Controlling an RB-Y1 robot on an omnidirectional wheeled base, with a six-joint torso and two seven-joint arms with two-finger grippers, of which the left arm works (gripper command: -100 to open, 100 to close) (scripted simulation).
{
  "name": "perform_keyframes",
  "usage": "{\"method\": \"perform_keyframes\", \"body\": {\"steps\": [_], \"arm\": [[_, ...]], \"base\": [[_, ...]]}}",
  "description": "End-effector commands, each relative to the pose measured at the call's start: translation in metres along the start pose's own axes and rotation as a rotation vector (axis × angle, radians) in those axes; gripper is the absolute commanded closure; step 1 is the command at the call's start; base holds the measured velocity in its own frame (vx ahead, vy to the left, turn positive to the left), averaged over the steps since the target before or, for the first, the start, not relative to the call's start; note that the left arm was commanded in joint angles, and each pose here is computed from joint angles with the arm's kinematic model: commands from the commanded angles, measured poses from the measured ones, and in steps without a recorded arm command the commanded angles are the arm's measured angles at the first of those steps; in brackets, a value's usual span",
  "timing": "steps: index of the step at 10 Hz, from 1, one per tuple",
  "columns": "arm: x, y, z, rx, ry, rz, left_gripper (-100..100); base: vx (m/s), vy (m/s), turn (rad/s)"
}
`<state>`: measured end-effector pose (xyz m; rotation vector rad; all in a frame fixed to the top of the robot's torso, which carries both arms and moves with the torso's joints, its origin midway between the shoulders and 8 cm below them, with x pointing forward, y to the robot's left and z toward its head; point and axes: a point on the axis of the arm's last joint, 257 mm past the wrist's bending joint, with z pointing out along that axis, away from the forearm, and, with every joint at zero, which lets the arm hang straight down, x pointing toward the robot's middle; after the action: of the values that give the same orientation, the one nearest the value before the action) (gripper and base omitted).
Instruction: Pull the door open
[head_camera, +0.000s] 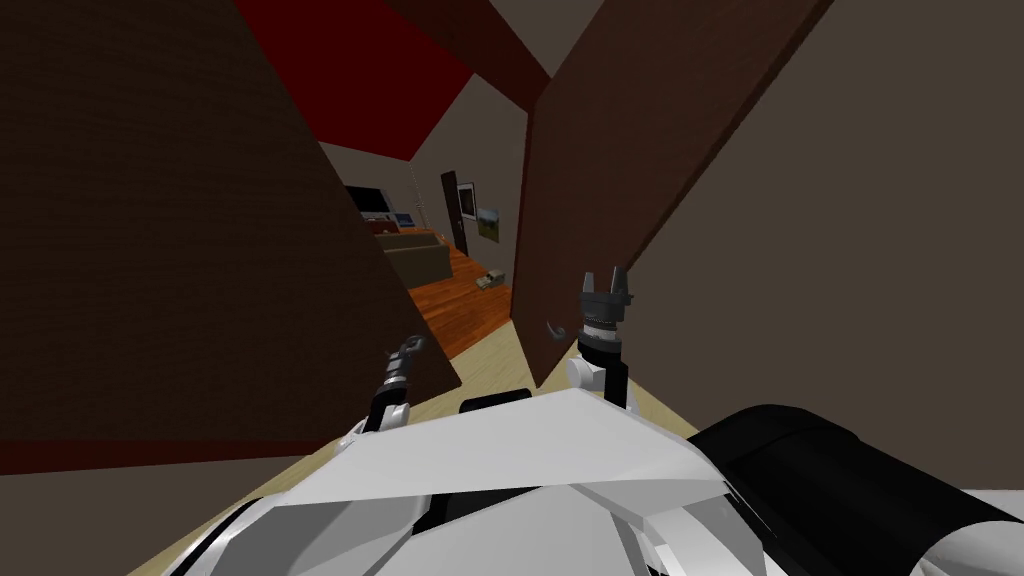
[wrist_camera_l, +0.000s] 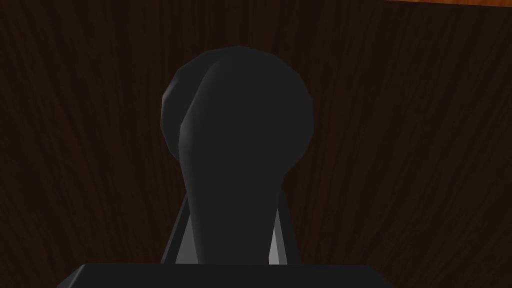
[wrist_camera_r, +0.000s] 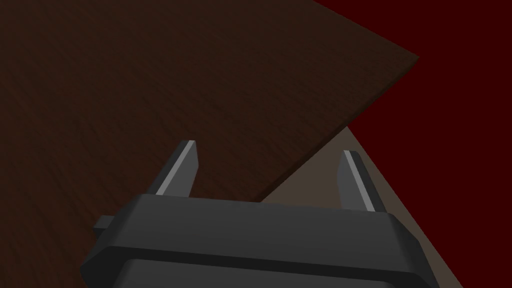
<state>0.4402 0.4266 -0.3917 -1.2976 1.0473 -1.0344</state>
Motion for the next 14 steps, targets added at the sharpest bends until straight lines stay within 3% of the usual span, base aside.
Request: {"method": "perform_keyframes", "body": {"steps": [1,6,7,14], "arm": [[0.004,0.002,-0.0047,-0.002,0.025,-0.011,100],[-0.024,0.000,-0.0225,-0.002,0.063,-0.012,100],[-0.025,0.000,-0.0205,-0.005,0.052,-0.007,100],[-0.018,0.000,-0.0229,-0.004,0.082,-0.011,100]], "base": [[-0.182,-0.022,-0.121],[-0.186,0.023,-0.142],[-0.077,0.012,-0.019],[-0.236,0.058,-0.176]]}}
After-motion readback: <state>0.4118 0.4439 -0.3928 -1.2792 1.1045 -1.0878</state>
